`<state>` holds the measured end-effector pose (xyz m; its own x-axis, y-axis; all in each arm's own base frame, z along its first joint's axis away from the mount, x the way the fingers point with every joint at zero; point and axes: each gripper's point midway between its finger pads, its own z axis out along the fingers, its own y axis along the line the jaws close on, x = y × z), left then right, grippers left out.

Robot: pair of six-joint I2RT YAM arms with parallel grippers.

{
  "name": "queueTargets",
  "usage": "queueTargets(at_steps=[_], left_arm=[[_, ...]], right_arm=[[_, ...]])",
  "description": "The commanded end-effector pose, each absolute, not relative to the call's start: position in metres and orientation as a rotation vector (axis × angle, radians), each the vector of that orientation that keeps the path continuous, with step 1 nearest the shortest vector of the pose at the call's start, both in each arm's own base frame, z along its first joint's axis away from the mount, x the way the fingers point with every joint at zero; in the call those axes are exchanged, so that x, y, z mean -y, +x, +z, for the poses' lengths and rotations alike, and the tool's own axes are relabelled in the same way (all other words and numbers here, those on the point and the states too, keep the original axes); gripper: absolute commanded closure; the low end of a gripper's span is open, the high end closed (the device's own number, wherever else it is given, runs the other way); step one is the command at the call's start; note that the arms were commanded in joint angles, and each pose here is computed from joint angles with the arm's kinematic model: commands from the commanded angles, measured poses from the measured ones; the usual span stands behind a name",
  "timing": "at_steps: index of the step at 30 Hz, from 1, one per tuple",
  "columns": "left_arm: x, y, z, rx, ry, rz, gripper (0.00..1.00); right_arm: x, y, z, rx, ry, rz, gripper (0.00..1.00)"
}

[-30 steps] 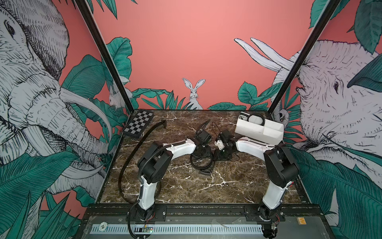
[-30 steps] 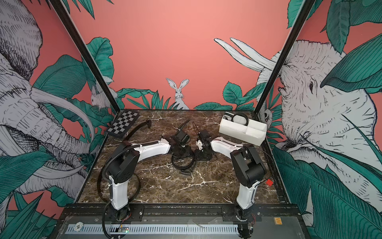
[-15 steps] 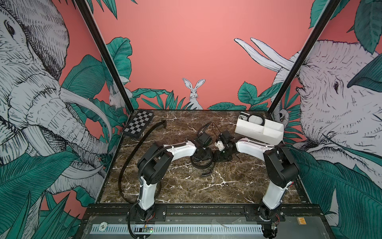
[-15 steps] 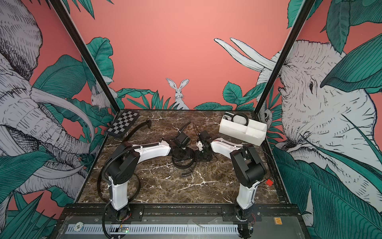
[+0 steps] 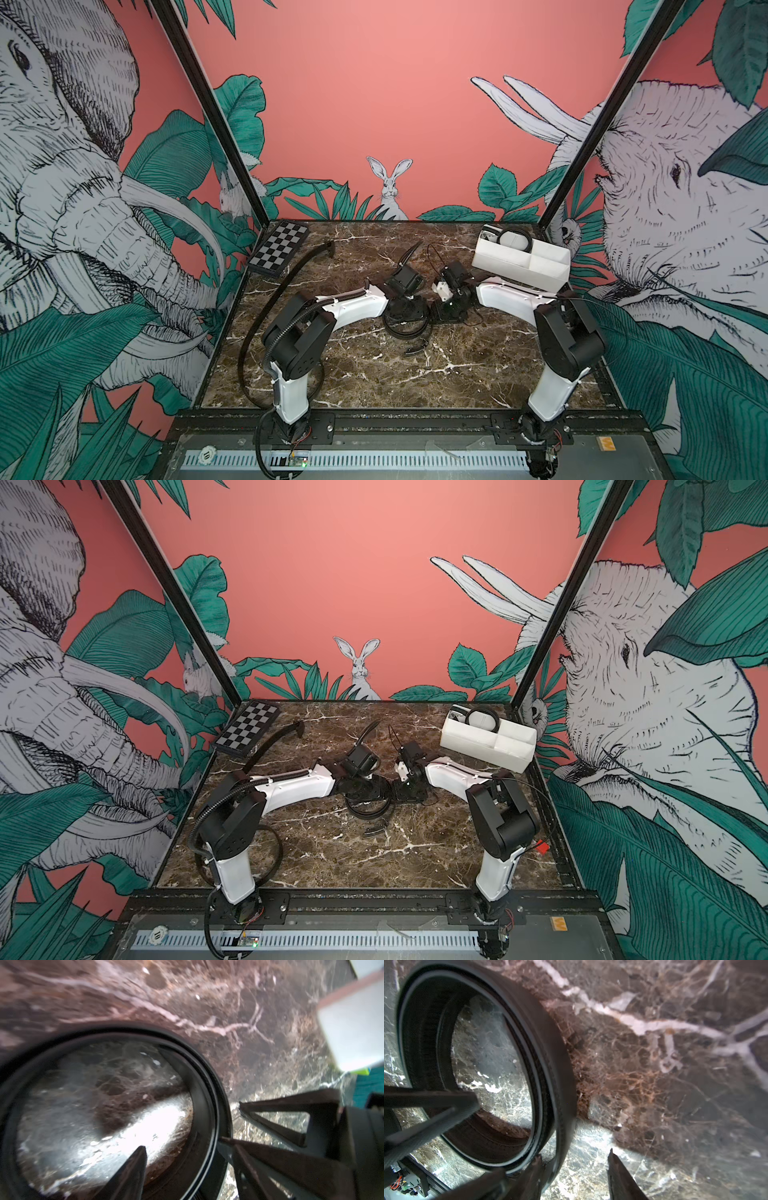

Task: Place the belts into the storage roll
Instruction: Roll the belt at the center of the board.

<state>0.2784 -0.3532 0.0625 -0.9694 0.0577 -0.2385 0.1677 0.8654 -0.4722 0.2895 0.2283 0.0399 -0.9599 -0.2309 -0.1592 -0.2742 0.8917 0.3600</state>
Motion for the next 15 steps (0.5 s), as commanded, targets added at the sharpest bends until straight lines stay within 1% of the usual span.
queueTargets(at_steps=[1, 8, 15], left_arm=[[0.359, 0.274, 0.064, -2.832, 0.285, -0.749, 0.32], [0.348, 0.275, 0.05, -2.858, 0.304, -0.644, 0.34], [0.344, 0.275, 0.049, -2.842, 0.276, -0.646, 0.36]], right_arm=[[-0.225, 0.283, 0.042, -2.951, -0.403, 0.577, 0.51], [-0.223, 0.281, 0.043, -2.952, -0.4, 0.574, 0.51], [-0.221, 0.28, 0.043, -2.953, -0.395, 0.571, 0.51]])
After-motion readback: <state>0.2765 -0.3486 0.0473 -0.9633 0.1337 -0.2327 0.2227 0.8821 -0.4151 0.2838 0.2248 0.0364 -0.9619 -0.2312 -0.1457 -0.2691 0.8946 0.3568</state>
